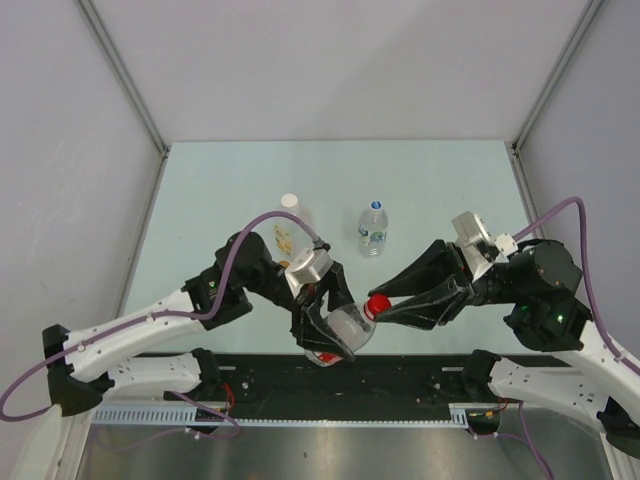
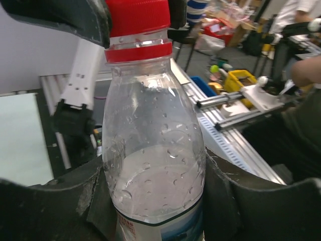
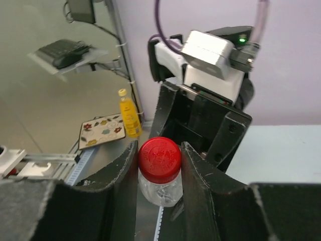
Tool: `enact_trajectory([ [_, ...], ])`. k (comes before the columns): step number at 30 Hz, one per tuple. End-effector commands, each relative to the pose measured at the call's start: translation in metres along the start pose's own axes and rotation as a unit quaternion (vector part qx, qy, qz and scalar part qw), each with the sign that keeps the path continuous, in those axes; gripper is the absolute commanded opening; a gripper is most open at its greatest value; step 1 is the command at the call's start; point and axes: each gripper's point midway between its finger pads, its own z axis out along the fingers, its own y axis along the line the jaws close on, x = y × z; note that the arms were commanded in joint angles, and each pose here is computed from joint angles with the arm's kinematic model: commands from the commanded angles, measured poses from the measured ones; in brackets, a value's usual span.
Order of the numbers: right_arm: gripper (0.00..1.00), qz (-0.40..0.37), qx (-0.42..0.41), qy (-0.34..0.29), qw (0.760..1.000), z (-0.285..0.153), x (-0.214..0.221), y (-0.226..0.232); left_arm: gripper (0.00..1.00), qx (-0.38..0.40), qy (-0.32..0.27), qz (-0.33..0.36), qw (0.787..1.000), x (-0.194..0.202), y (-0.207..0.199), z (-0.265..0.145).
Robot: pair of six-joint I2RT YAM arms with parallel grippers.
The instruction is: Unscrew the bottle caps
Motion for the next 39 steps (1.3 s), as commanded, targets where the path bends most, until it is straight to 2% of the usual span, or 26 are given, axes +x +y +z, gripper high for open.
enact_trajectory([
  [1,0.00,0.006,-0.085,0.057,0.995,-0.005,0.030,0.023,0.00,0.103,-0.036,0.059,0.992,-0.038,-0.042,-0.003],
  [6,0.00,-0.005,-0.135,0.068,0.988,-0.012,0.032,0.041,0.00,0.135,-0.045,0.058,0.988,-0.041,-0.049,-0.002],
  [18,0.00,-0.026,-0.182,0.079,0.980,-0.021,0.036,0.055,0.00,0.175,-0.045,0.042,0.983,-0.041,-0.058,-0.003],
  [31,0.00,-0.022,-0.128,0.066,0.989,-0.028,0.024,0.043,0.00,0.112,-0.031,0.039,0.992,-0.026,-0.032,-0.007],
  [34,0.11,-0.010,-0.109,0.066,0.992,-0.026,0.024,0.037,0.00,0.096,-0.031,0.038,0.994,-0.025,-0.026,-0.007],
  [35,0.25,-0.007,-0.103,0.065,0.993,-0.025,0.024,0.034,0.00,0.092,-0.029,0.035,0.995,-0.024,-0.024,-0.007],
  [37,0.29,-0.004,-0.094,0.063,0.994,-0.025,0.024,0.032,0.00,0.083,-0.033,0.042,0.995,-0.026,-0.023,-0.007],
  [38,0.37,-0.006,-0.086,0.061,0.994,-0.024,0.023,0.029,0.00,0.078,-0.031,0.041,0.996,-0.025,-0.021,-0.007],
  [39,0.40,-0.005,-0.084,0.061,0.995,-0.024,0.023,0.029,0.00,0.074,-0.031,0.042,0.996,-0.025,-0.019,-0.007],
])
